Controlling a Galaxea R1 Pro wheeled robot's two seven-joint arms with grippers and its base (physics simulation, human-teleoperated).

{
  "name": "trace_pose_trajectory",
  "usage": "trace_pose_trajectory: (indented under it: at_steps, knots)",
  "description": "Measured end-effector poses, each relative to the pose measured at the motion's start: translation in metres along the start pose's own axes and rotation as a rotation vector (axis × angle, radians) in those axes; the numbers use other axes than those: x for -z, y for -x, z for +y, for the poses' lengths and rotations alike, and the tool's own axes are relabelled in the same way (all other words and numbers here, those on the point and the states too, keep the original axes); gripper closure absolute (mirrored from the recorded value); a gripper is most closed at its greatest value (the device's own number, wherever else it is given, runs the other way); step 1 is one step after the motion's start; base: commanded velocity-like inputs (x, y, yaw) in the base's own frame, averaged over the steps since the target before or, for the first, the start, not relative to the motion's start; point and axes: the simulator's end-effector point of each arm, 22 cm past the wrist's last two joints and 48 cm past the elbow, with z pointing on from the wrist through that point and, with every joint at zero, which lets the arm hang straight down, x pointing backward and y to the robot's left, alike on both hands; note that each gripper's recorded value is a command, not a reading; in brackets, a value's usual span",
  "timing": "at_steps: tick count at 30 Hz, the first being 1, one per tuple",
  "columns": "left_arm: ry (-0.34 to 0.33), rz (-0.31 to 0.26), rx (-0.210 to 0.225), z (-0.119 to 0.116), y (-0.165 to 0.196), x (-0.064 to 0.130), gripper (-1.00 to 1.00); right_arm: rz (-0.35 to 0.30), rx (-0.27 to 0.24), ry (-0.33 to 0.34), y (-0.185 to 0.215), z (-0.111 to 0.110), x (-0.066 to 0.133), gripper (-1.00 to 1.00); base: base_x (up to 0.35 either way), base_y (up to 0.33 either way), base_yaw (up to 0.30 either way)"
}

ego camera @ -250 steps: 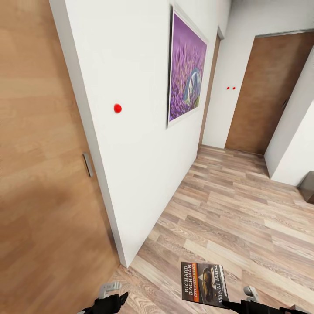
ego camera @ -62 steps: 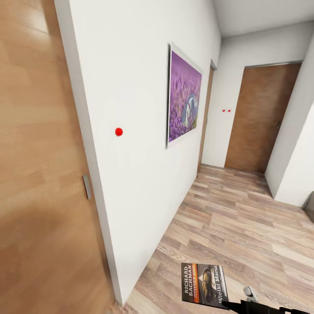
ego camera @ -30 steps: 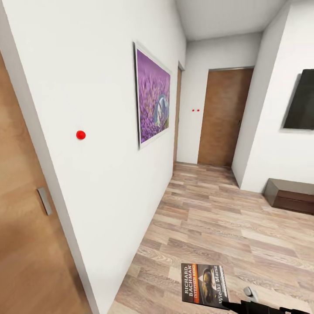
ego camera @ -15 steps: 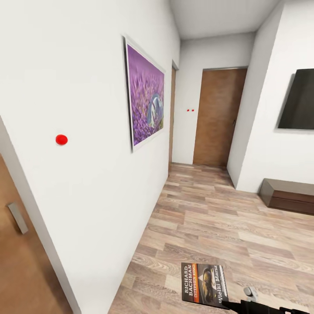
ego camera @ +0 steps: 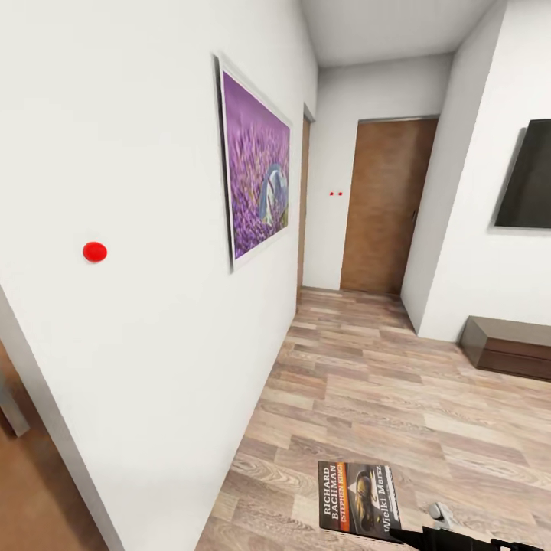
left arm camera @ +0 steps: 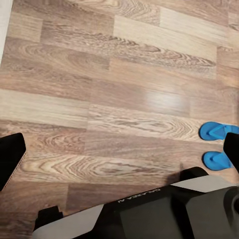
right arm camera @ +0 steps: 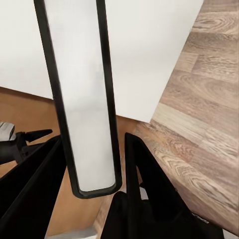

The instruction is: In the bedroom, move the book from the bed onto either nightstand, and place the two sandals side by side next to the bed.

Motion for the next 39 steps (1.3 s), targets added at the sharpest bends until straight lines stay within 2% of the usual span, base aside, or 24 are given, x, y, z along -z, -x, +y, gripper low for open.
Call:
trace_pose_trajectory:
  at_steps: [13,22,39]
  knots:
    - [0.0,0.0,0.0,0.0,0.0,0.0,-1.0,0.003,0.001,0.0,-0.0009,0.0001,-0.0004,1.0,0.32,-0.016,0.0]
    - [0.0,0.0,0.0,0.0001,0.0,-0.0002,-1.0,0.0,0.0,0.0,0.0,-0.0001,-0.0003,1.0,0.109,-0.01,0.0]
    - [0.0,0.001,0.0,0.0002,-0.0002,-0.0002,-1.0,-0.001,-0.001,0.0,0.0003,-0.0002,-0.0002,1.0,0.238,0.0,0.0]
